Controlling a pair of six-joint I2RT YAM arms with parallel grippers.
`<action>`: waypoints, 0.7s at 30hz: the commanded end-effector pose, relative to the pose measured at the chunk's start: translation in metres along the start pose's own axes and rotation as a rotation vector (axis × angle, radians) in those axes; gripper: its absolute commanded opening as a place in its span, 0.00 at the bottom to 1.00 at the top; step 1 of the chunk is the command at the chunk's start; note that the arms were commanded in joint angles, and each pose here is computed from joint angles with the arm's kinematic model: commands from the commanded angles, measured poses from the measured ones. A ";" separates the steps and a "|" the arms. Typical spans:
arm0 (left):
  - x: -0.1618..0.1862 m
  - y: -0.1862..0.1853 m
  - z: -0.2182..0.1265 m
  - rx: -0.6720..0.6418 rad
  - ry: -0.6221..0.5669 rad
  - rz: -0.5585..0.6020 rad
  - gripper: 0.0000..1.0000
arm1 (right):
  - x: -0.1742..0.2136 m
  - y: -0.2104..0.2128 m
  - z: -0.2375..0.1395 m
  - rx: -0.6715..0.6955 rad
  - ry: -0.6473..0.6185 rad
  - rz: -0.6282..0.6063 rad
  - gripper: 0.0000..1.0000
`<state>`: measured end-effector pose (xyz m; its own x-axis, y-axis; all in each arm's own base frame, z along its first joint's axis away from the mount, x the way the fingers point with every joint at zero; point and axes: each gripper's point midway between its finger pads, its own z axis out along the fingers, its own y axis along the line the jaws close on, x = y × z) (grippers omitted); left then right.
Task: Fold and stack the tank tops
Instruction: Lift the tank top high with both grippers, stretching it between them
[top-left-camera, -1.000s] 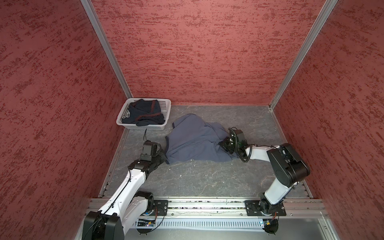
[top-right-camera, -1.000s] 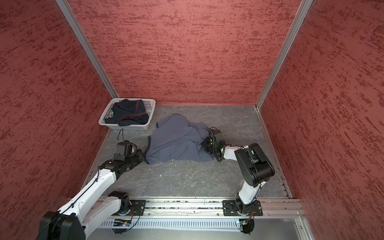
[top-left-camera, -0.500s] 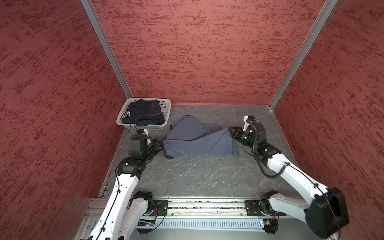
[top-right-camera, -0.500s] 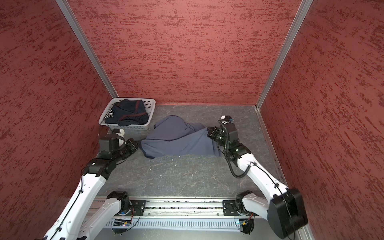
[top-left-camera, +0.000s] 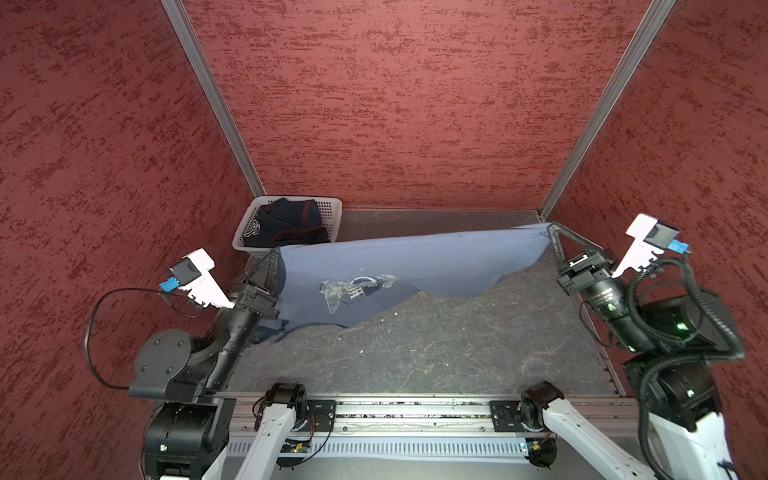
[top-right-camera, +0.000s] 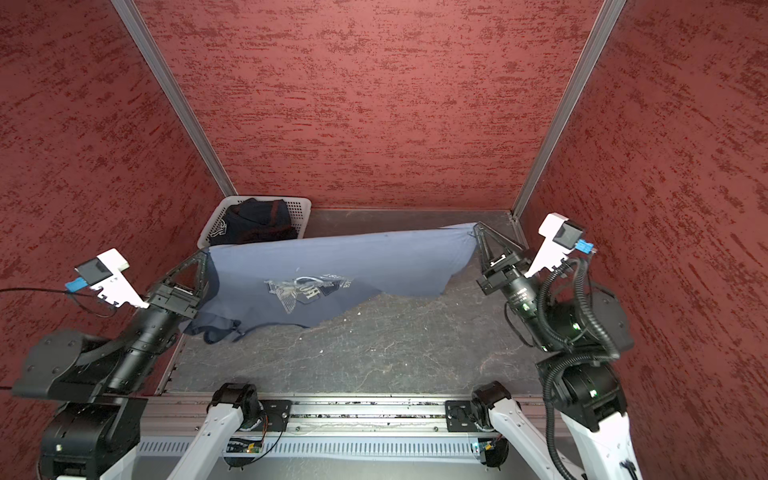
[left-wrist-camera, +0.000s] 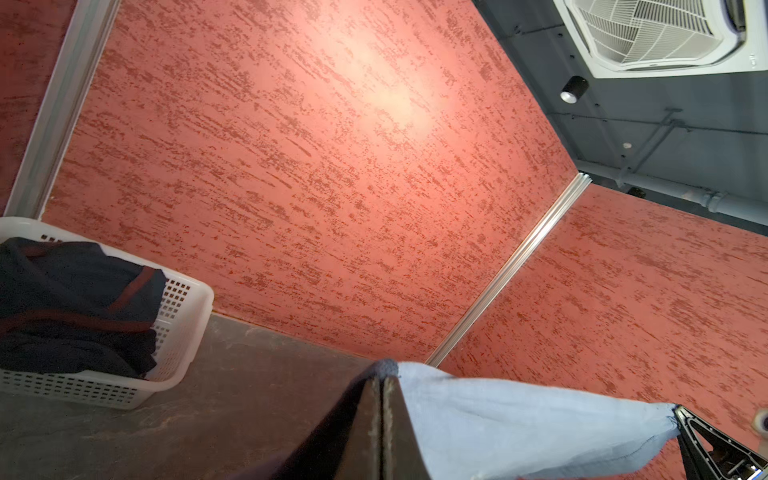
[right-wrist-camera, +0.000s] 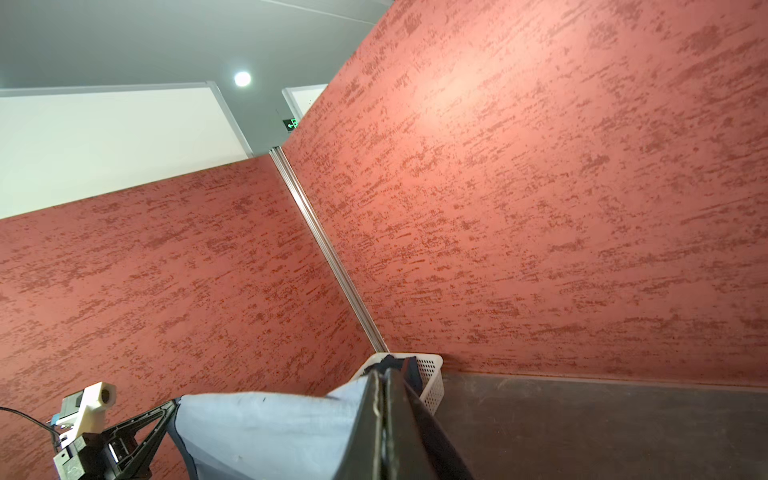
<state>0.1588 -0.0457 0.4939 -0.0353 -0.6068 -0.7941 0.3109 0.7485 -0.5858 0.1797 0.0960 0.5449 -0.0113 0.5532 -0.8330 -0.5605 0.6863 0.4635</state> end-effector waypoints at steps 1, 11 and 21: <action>0.012 0.012 0.020 -0.037 0.070 0.008 0.00 | 0.022 -0.033 0.013 0.150 0.083 -0.027 0.00; 0.044 0.052 0.118 -0.120 0.264 -0.050 0.00 | 0.024 -0.097 0.075 0.435 0.123 -0.165 0.00; 0.032 0.034 0.240 -0.075 0.276 0.037 0.00 | -0.023 -0.175 0.155 0.553 0.105 -0.190 0.00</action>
<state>0.3836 -0.1045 0.4326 -0.4241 -0.5030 -0.7531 0.1592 0.7772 -0.6088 0.4071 0.0521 0.4883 -0.1392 0.3579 -0.9233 -0.0247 0.9309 0.3645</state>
